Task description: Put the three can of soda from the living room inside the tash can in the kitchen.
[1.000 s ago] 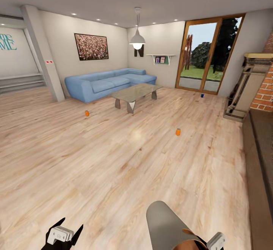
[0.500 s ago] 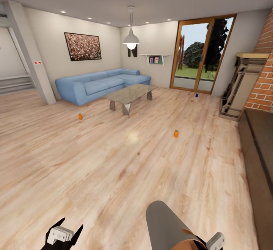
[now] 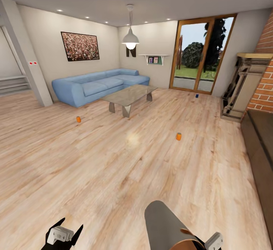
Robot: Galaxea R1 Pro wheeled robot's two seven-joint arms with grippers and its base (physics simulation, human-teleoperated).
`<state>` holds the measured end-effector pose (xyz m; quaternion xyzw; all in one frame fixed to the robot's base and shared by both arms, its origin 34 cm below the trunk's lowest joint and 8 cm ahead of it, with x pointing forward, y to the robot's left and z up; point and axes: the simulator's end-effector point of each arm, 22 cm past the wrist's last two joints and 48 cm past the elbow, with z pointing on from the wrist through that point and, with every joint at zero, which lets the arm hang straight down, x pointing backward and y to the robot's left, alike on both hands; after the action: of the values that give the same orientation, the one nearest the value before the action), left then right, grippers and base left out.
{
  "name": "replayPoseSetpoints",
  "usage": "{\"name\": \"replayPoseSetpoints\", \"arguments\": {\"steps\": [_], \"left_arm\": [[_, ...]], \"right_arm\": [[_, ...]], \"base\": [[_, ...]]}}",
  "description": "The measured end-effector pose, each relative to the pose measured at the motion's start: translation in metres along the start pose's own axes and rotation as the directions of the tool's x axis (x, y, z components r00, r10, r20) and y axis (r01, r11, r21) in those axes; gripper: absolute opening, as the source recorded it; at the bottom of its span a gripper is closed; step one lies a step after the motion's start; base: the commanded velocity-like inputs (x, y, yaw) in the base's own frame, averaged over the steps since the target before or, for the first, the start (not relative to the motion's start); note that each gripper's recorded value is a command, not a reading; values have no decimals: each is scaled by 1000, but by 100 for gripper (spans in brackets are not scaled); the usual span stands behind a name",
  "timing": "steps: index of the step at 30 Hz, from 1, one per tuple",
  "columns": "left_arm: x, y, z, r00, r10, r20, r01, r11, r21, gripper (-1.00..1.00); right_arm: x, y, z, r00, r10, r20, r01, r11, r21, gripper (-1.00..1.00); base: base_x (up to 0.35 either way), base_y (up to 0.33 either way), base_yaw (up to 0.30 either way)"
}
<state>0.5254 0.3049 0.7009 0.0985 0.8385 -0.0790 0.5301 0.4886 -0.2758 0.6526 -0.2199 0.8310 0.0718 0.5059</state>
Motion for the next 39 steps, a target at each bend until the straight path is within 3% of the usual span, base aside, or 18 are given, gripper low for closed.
{"name": "replayPoseSetpoints", "arguments": {"steps": [26, 39], "left_arm": [[-1, 1, 1, 1000, -3, 0, 3, 1000, -2, 100], [-3, 1, 0, 1000, -3, 6, 3, 1000, -3, 100]], "right_arm": [[-1, 3, 1, 1000, 8, 3, -8, 1000, 0, -100], [-4, 1, 1, 1000, 12, 10, -13, 1000, 6, -100]], "base": [[261, 196, 0], [256, 220, -118]]}}
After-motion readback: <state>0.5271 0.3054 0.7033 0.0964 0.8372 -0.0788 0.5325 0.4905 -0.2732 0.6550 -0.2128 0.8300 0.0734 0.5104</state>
